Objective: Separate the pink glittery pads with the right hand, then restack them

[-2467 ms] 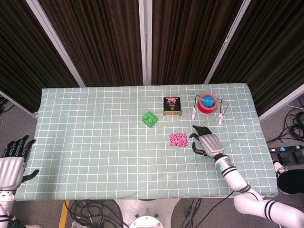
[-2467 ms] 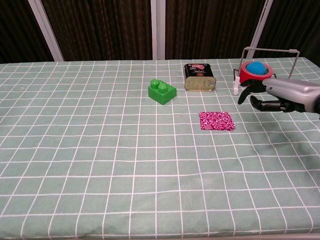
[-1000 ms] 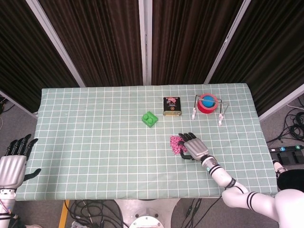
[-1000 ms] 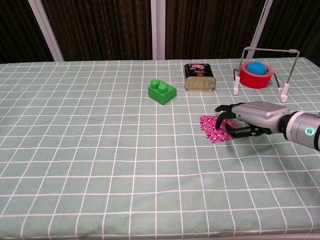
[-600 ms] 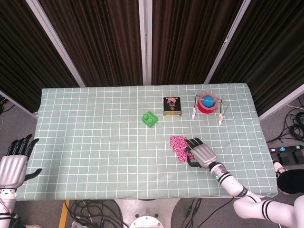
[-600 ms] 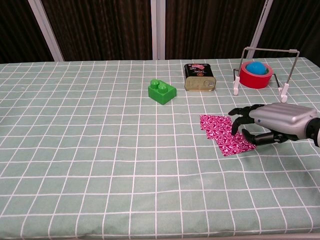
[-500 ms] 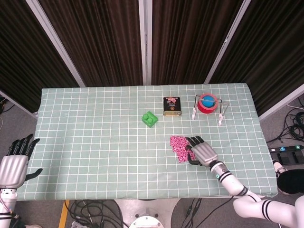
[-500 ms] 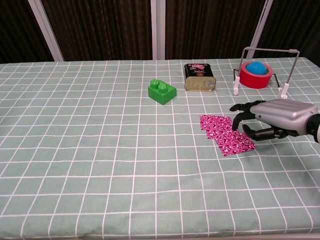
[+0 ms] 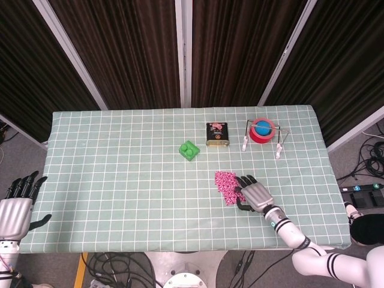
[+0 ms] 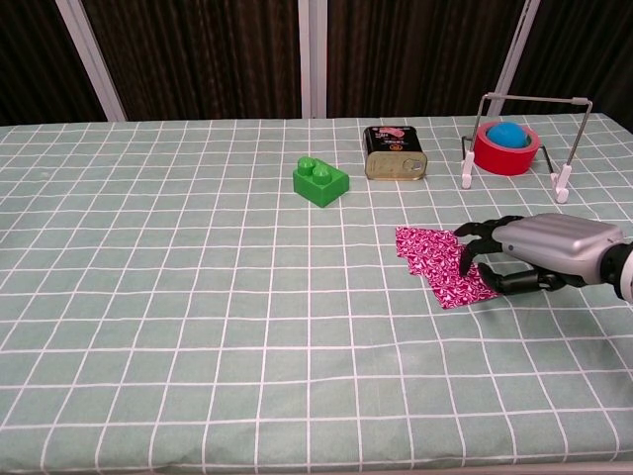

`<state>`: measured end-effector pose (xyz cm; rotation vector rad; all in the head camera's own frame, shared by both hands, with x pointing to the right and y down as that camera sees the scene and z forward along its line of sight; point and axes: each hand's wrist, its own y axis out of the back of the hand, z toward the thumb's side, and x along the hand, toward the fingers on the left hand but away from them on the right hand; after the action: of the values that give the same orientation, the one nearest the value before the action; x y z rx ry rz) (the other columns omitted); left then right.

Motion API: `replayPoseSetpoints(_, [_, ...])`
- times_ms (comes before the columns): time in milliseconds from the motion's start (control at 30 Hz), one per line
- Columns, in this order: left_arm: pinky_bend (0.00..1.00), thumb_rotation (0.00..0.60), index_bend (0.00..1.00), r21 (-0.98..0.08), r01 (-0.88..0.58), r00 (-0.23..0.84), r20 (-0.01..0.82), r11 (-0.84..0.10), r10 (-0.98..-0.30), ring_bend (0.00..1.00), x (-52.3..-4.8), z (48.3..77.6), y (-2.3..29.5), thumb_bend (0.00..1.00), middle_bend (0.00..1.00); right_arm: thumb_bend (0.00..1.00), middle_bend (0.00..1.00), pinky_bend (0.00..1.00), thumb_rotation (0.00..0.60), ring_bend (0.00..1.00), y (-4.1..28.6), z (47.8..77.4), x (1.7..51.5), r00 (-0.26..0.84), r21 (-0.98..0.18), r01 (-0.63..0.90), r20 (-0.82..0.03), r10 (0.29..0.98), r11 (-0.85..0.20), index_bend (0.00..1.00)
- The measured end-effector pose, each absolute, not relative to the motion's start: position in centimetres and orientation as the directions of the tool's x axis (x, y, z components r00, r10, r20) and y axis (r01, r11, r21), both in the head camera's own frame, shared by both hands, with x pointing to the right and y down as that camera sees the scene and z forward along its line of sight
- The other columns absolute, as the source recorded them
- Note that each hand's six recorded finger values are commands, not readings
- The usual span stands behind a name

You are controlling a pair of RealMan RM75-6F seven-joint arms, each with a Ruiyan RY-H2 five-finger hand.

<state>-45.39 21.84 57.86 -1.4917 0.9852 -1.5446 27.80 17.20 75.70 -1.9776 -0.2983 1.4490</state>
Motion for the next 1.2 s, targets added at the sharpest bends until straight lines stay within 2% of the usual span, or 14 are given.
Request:
replayPoseSetpoints(267, [0.13,0.600,0.18,-0.910,0.006,-0.024,0.414,-0.414,-0.910,0.12,-45.3,58.0,21.8,0.03,0.15,0.61,0.00,0.00,0.065,0.00,18.9,74.5,28.7,0.378,-0.623,-0.179,-0.758,0.531,-0.762,0.28])
replayPoseSetpoints(500, [0.13,0.600,0.18,-0.913,0.004,-0.017,0.407,-0.407,-0.913,0.12,-45.1,58.0,21.6,0.03,0.15,0.61,0.00,0.00,0.065,0.00,17.3,74.0,27.9,0.385,-0.657,-0.125,-0.723,0.574,-0.744,0.28])
replayPoseSetpoints(933, [0.13,0.600,0.18,-0.909,-0.004,-0.037,0.417,-0.418,-0.908,0.12,-45.7,58.0,22.2,0.03,0.15,0.60,0.00,0.00,0.067,0.00,16.0,77.1,22.3,0.420,-0.651,-0.151,-0.724,0.548,-0.744,0.28])
replayPoseSetpoints(1200, [0.13,0.600,0.18,-0.907,-0.007,-0.039,0.421,-0.421,-0.906,0.12,-45.8,58.2,22.2,0.03,0.15,0.60,0.01,0.00,0.066,0.00,15.8,77.5,21.2,0.427,-0.659,-0.156,-0.717,0.551,-0.736,0.28])
